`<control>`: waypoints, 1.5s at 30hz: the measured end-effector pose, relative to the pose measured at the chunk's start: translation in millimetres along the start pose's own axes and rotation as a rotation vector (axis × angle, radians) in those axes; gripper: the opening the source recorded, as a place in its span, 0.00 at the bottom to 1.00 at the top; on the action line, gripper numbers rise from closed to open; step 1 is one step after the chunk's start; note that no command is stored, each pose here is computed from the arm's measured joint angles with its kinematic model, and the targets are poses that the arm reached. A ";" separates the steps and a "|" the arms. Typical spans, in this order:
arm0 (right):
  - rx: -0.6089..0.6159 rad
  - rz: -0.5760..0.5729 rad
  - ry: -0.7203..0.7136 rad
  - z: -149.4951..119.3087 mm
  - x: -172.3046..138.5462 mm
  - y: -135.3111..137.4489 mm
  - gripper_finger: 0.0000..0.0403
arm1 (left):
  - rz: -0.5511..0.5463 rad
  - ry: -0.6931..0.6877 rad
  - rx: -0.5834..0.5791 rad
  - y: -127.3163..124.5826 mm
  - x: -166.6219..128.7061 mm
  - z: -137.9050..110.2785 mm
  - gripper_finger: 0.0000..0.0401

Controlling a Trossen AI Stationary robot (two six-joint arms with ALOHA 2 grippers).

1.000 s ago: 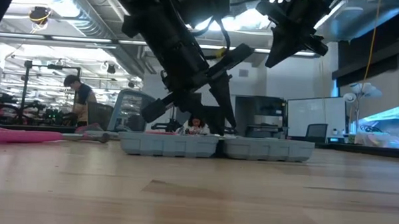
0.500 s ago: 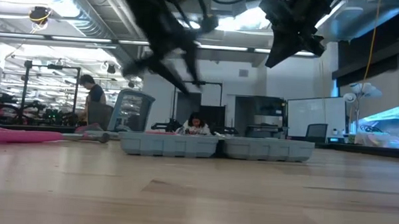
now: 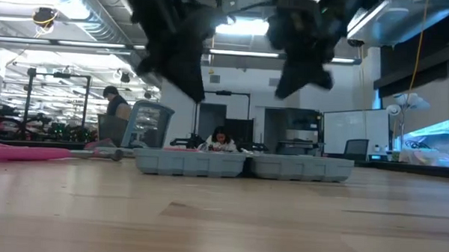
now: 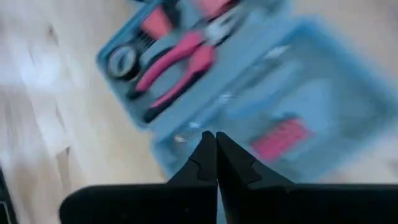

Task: Prefit tool cases
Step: Put the transparent flat screwdriver into the gray prefit tool case

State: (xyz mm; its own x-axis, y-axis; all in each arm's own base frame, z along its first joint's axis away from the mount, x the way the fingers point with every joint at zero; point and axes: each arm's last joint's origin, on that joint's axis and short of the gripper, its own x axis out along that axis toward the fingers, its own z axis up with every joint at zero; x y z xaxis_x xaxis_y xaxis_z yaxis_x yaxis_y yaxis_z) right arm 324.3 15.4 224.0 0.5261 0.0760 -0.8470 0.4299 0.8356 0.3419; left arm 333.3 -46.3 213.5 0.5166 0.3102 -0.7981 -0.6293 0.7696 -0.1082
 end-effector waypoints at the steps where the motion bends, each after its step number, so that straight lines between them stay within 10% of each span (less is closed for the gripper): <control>1: -0.016 0.039 0.016 0.0 13.3 3.8 0.00 | -0.013 0.007 0.011 -4.7 6.9 -7.6 0.02; 14: 0.080 -0.028 0.044 7.7 76.4 -21.4 0.00 | 0.046 0.069 -0.082 5.3 46.3 -67.5 0.00; 45: 0.067 -0.102 0.128 8.0 69.8 -33.6 0.00 | 0.037 0.041 -0.037 5.9 49.1 -66.8 0.00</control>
State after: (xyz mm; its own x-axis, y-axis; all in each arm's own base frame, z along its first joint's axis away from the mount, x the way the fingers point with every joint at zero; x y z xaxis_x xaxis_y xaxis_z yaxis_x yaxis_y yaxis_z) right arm 352.5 -11.7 156.7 0.3810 0.0649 -0.9223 0.5266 0.8047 0.2742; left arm 316.2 -63.8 134.1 0.4688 0.3142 -0.8255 -0.6690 0.7365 -0.0996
